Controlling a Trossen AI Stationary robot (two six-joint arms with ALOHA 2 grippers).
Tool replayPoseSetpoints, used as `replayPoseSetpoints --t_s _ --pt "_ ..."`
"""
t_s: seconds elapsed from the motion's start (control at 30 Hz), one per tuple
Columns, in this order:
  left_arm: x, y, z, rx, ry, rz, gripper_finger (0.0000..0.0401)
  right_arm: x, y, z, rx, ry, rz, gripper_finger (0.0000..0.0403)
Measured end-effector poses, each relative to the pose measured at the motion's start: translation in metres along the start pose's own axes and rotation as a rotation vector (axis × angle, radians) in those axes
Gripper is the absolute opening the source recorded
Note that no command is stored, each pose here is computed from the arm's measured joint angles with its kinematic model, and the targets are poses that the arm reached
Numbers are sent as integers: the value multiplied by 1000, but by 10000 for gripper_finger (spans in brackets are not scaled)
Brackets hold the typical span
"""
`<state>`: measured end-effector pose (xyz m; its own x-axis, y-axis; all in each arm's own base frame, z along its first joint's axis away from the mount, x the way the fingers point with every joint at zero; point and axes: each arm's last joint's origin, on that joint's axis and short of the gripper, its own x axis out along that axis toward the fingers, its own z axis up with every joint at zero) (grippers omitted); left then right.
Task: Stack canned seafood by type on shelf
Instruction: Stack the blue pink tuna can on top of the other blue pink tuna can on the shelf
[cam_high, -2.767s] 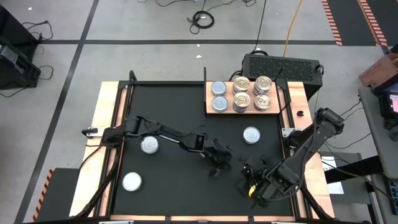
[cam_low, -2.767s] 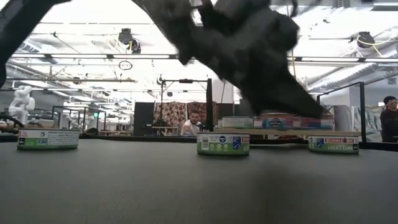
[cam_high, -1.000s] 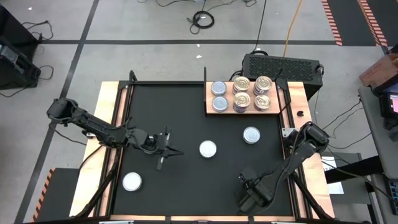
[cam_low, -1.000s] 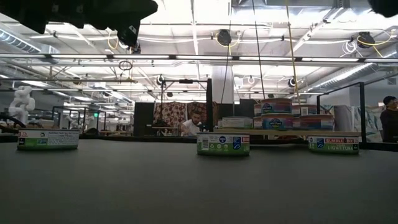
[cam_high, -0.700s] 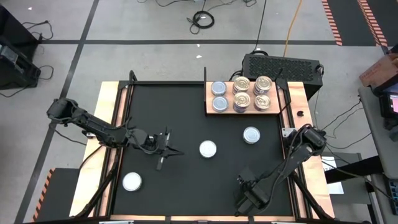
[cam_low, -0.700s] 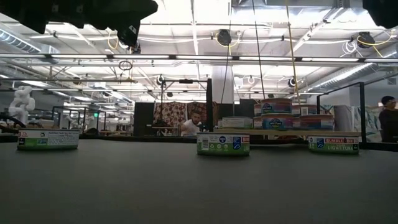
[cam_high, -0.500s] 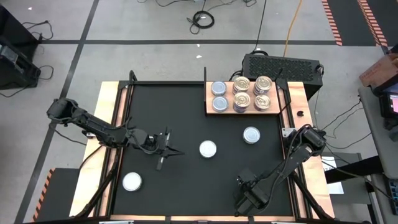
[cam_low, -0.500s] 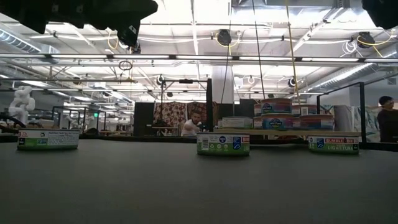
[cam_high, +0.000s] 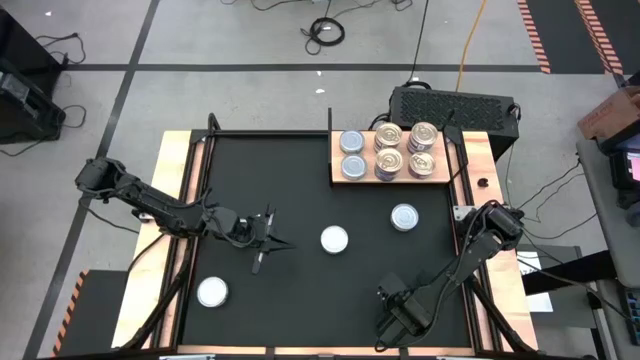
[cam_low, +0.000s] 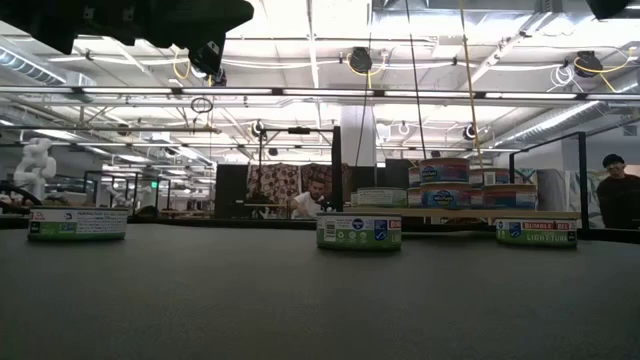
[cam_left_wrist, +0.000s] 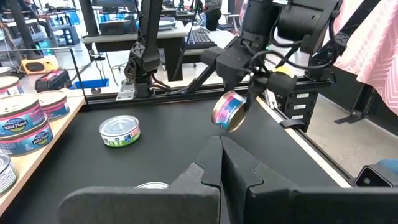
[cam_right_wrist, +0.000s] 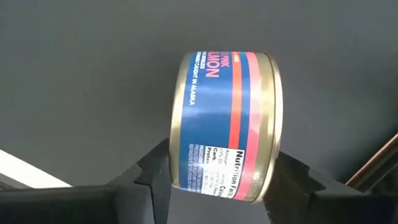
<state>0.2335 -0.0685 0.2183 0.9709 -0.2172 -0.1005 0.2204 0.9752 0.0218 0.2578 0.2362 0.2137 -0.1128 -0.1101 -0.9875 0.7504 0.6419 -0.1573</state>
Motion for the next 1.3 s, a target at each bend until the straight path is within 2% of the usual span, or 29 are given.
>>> replayPoseSetpoints --t_s 0.23,0.3,0.4,0.77,1.07,1.3 --pt "0 0 0 1 0 0 1 -33 -6 11 -60 -148 -50 199" --pt "0 0 0 1 0 0 1 -42 -11 18 -59 -224 -87 198" --pt "0 0 0 1 0 0 1 -48 -13 32 -95 -316 -80 191" --pt "0 0 -1 20 9 -2 1 -48 -29 115 -174 -461 -228 190" --pt "0 0 -3 22 36 -3 1 -54 -61 176 -180 -563 -381 189" --pt "0 0 -4 29 48 -3 1 -86 -98 186 -114 -642 -357 189"
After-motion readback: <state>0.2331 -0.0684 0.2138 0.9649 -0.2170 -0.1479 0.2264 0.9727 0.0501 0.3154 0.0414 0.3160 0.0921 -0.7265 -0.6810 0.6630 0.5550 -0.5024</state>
